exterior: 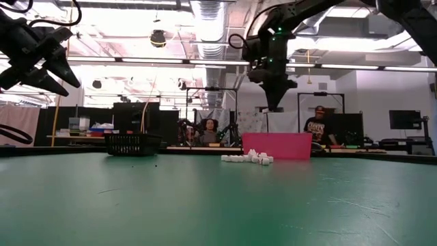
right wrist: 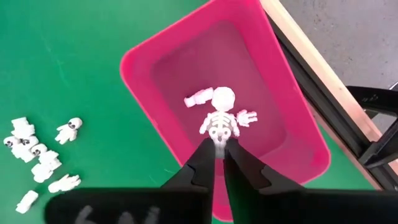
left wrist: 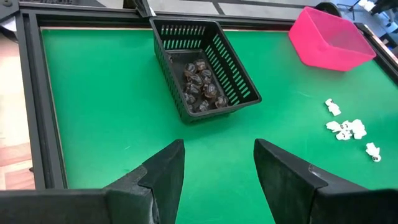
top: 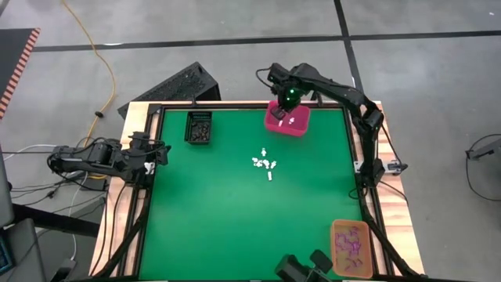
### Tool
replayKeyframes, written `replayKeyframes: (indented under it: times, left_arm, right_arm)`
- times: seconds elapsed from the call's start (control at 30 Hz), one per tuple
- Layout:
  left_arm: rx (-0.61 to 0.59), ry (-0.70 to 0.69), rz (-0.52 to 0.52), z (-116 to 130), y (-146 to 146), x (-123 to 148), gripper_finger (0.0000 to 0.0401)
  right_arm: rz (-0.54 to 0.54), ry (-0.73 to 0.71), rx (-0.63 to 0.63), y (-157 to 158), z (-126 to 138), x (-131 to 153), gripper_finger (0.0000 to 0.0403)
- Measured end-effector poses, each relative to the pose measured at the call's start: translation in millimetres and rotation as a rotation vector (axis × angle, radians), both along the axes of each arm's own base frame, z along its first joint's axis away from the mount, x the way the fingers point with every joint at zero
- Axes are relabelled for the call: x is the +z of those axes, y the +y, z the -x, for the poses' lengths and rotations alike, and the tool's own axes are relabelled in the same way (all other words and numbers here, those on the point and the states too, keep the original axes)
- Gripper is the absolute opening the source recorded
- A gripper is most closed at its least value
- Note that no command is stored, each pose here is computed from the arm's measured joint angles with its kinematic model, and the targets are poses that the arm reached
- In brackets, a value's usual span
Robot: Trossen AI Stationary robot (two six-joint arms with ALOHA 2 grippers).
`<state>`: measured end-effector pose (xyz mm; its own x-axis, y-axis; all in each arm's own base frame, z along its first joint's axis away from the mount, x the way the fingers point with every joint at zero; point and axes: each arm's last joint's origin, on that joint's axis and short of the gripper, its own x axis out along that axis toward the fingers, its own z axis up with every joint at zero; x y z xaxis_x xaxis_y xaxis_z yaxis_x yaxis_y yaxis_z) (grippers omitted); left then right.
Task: Sort Halloween decoration
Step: Put the white skeleton toy into the pink bin
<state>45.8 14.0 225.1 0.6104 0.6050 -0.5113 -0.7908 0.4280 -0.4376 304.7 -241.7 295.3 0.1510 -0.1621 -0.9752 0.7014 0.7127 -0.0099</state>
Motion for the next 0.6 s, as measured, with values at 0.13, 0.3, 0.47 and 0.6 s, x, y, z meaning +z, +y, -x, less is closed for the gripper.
replayKeyframes:
  times: [0.13, 0.3, 0.47, 0.6]
  left_arm:
    - [-0.002, 0.003, -0.004, 0.0, 0.0, 0.0, 0.0183]
    - [0.0, 0.001, -0.003, 0.0, 0.0, 0.0, 0.0183]
    - [-0.012, -0.007, 0.029, -0.4, -0.7, -0.3, 0.0183]
    - [-0.01, -0.01, 0.032, -0.4, -0.7, -0.3, 0.0183]
  right_arm:
    - [-0.001, 0.0, 0.008, 0.2, -0.1, 0.0, 0.0073]
    - [-0.007, 0.005, 0.025, 3.9, -5.9, -3.9, 0.0079]
    - [-0.002, 0.001, 0.042, 4.7, -8.3, -4.7, 0.0081]
    - [0.008, -0.009, 0.05, 4.2, -9.6, -4.4, 0.0082]
